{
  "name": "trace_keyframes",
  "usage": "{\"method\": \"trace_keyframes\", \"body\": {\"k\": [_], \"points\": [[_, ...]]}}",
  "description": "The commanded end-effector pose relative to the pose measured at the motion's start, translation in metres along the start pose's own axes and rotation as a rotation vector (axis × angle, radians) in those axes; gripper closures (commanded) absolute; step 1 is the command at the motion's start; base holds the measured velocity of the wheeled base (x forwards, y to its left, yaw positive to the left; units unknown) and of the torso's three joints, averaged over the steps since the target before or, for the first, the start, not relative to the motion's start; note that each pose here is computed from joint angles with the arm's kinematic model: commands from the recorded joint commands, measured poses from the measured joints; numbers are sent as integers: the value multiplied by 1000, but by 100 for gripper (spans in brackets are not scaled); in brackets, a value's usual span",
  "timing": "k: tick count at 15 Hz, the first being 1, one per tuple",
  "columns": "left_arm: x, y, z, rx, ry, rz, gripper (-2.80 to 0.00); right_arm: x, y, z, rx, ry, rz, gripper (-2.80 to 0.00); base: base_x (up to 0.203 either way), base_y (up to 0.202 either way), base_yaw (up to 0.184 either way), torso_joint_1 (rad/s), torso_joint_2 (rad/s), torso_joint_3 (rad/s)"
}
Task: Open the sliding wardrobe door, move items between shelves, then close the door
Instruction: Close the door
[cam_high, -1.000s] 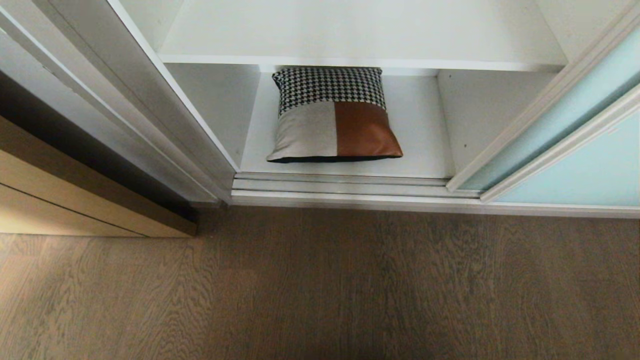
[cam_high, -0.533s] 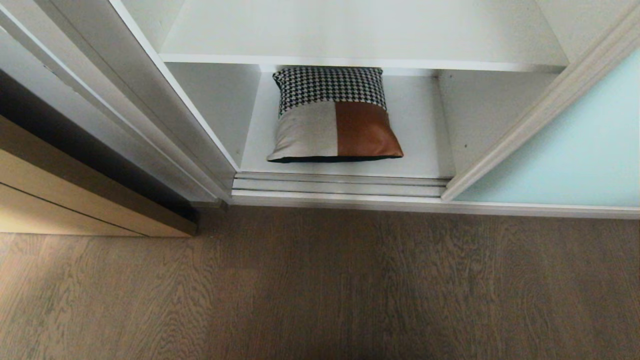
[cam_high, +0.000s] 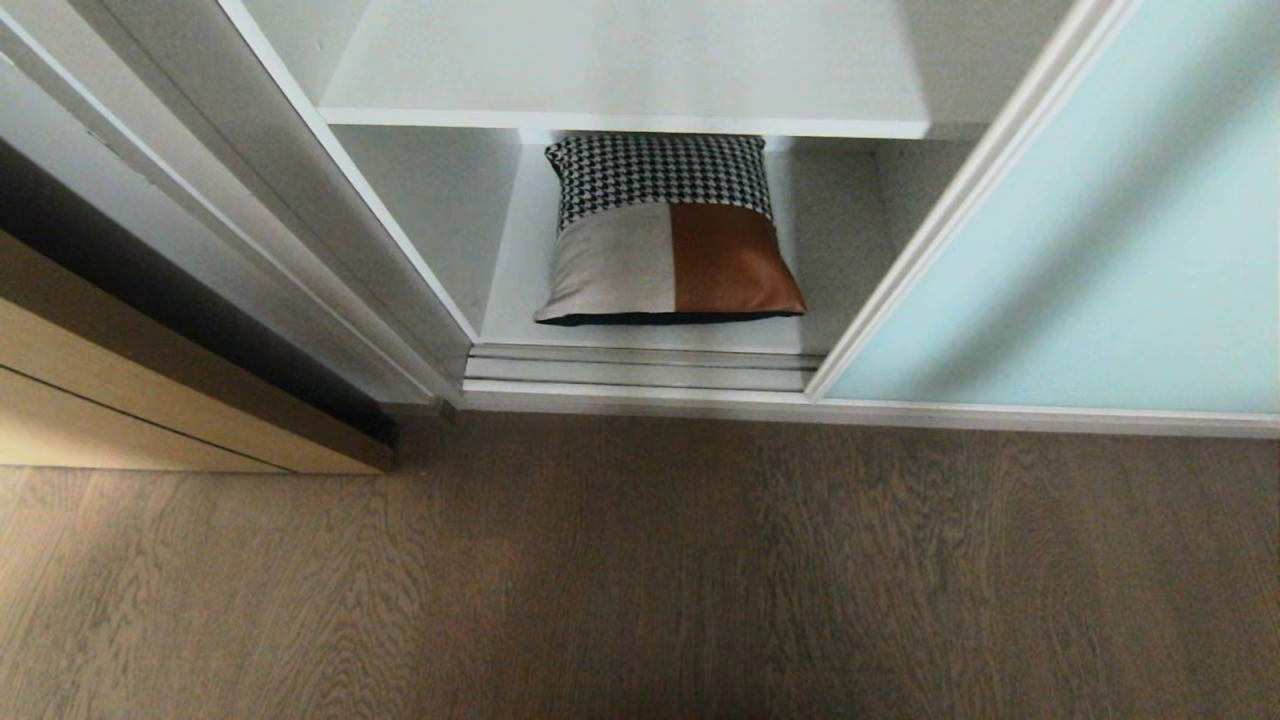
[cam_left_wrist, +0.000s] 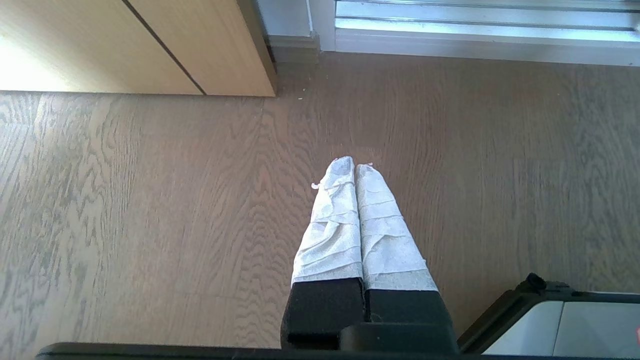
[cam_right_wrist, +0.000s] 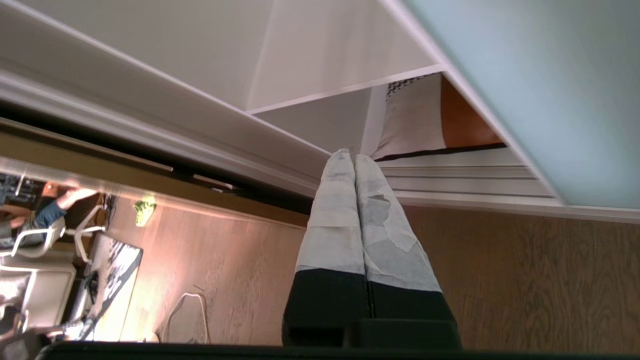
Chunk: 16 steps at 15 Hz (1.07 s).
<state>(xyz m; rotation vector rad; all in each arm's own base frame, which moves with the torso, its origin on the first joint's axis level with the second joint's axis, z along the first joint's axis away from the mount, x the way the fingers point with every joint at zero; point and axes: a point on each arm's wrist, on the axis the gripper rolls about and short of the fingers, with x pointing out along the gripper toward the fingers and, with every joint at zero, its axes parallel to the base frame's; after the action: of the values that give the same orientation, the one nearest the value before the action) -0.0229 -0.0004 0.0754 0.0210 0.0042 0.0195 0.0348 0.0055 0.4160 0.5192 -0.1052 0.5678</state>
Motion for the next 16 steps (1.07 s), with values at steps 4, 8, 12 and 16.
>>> {"method": "trace_keyframes", "body": {"k": [4,8,12,16], "points": [[0,0,0,0,2,0,0,-15,12,-9,-31,-37,-8,0,0,0,0,0,0,0],[0,0,0,0,2,0,0,-8,-2,-4,-118,-166,-220,0,0,0,0,0,0,0],[0,0,0,0,2,0,0,-6,-21,10,-323,-307,-573,0,0,0,0,0,0,0],[0,0,0,0,2,0,0,-16,-48,42,-549,-474,-1012,0,0,0,0,0,0,0]]}}
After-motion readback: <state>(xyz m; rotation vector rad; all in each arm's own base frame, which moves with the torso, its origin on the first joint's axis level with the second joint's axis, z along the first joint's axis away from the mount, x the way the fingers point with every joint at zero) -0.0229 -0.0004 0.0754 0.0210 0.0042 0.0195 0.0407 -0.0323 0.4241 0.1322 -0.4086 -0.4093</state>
